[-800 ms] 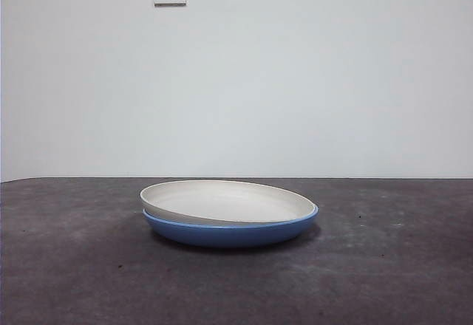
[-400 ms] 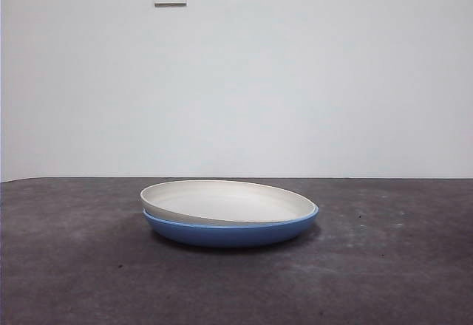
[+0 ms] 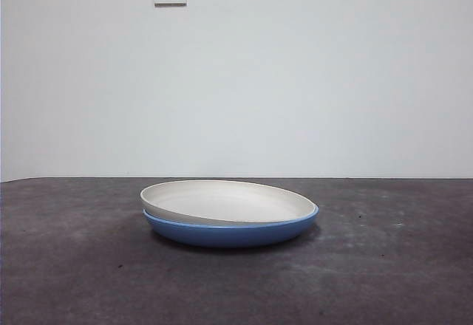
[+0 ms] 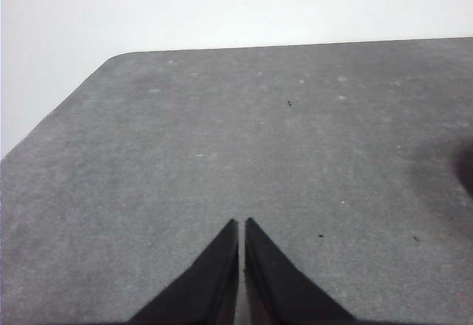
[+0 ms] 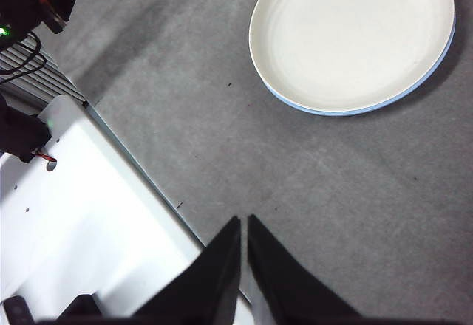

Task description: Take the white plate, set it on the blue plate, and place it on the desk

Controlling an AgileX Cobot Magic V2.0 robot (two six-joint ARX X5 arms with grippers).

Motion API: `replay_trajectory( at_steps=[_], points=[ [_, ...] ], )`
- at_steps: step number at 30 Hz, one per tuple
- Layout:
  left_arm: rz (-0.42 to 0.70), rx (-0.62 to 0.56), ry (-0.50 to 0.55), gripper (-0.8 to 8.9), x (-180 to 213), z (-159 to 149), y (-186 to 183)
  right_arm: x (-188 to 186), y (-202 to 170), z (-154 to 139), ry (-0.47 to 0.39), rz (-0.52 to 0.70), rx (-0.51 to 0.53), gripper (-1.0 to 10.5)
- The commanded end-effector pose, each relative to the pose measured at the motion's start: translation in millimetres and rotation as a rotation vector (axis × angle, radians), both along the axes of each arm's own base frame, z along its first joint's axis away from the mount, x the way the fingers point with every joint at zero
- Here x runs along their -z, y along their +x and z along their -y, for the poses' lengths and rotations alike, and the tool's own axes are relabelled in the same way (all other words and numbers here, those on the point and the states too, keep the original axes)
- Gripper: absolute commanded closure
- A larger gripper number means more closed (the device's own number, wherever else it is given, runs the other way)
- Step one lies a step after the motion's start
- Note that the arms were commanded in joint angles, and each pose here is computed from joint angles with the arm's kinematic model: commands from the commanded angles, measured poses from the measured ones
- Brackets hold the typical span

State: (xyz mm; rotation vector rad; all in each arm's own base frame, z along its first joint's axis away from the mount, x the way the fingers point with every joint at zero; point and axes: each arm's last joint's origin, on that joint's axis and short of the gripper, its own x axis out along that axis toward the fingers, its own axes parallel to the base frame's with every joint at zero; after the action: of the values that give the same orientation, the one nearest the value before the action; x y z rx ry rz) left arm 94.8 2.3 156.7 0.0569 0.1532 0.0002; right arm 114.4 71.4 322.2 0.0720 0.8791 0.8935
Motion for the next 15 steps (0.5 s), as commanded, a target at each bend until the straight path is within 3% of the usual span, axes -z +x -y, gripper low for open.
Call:
replay_trajectory(
  at_steps=[1, 4, 8, 11, 15],
  points=[
    [-0.025, -0.002, -0.003, 7.99, 7.5, -0.2, 0.8, -2.3, 0.9, -1.5, 0.003, 0.018, -0.016, 9.4],
    [-0.025, -0.002, -0.003, 7.98, 7.5, -0.2, 0.8, -4.3, 2.0, -1.5, -0.006, 0.084, -0.042, 9.4],
    [-0.025, -0.002, -0.003, 7.98, 7.5, -0.2, 0.8, -15.2, 5.8, 7.5, 0.037, 0.265, 0.03, 9.4],
    [-0.026, -0.002, -0.003, 7.99, 7.5, -0.2, 0.8, -17.7, 3.5, 19.2, 0.108, 0.425, 0.107, 9.4],
    [-0.026, -0.002, -0.003, 7.98, 7.5, -0.2, 0.8, -1.8, -4.1, 38.9, 0.124, 0.617, 0.26, 9.4]
  ],
)
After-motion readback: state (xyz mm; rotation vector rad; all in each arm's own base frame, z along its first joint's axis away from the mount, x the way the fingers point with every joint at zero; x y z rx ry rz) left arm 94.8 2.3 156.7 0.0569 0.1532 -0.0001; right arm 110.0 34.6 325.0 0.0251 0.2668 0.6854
